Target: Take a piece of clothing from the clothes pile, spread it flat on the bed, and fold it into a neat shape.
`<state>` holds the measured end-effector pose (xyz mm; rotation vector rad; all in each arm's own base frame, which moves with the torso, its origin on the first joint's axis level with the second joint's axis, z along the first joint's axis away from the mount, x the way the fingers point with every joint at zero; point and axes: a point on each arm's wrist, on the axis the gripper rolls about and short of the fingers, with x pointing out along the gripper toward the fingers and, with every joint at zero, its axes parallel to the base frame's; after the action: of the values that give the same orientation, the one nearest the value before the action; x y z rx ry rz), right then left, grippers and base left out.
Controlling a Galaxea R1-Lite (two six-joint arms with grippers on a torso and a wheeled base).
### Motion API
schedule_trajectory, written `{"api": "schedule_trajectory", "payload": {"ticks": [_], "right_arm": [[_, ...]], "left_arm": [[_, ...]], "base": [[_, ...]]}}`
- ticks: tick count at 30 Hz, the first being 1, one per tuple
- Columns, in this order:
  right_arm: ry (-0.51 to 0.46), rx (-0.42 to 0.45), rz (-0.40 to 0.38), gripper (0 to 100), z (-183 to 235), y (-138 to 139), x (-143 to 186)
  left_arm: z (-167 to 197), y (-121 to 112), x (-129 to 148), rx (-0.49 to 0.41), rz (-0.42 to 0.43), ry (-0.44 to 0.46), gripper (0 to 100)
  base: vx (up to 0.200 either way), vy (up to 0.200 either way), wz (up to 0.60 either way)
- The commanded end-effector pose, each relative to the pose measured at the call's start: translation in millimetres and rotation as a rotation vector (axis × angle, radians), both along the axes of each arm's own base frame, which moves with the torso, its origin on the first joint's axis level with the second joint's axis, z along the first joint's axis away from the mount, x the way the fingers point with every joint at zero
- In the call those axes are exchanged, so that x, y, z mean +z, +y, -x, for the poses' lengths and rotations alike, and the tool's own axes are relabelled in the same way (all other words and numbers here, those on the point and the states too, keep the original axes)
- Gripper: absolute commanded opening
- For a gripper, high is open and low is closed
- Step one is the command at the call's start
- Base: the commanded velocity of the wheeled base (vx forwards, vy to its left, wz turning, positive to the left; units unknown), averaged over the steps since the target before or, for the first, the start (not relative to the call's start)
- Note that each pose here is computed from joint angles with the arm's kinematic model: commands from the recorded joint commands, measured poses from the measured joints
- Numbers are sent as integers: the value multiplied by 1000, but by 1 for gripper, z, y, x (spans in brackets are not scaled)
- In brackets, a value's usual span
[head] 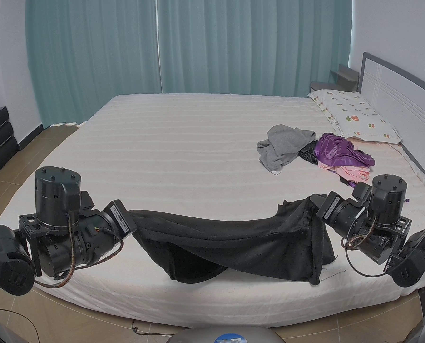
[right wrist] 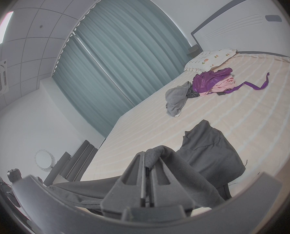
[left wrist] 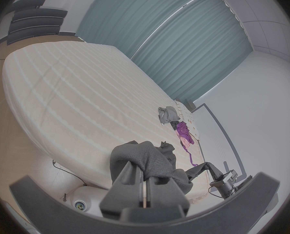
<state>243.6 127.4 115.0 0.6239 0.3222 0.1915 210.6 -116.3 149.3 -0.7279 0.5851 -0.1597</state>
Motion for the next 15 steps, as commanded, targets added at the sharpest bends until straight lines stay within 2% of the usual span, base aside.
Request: {"api": "schedule_trajectory", "payload": {"ticks": [1, 15], "right_arm": [[0, 0, 1, 0, 0, 0, 0], [5, -6, 2, 0, -1, -1, -1]], "left_arm": [[0, 0, -1, 0, 0, 2, 0], [0, -1, -1, -1, -1, 3, 0]], "base": [[0, 200, 0], [0, 200, 0]]}}
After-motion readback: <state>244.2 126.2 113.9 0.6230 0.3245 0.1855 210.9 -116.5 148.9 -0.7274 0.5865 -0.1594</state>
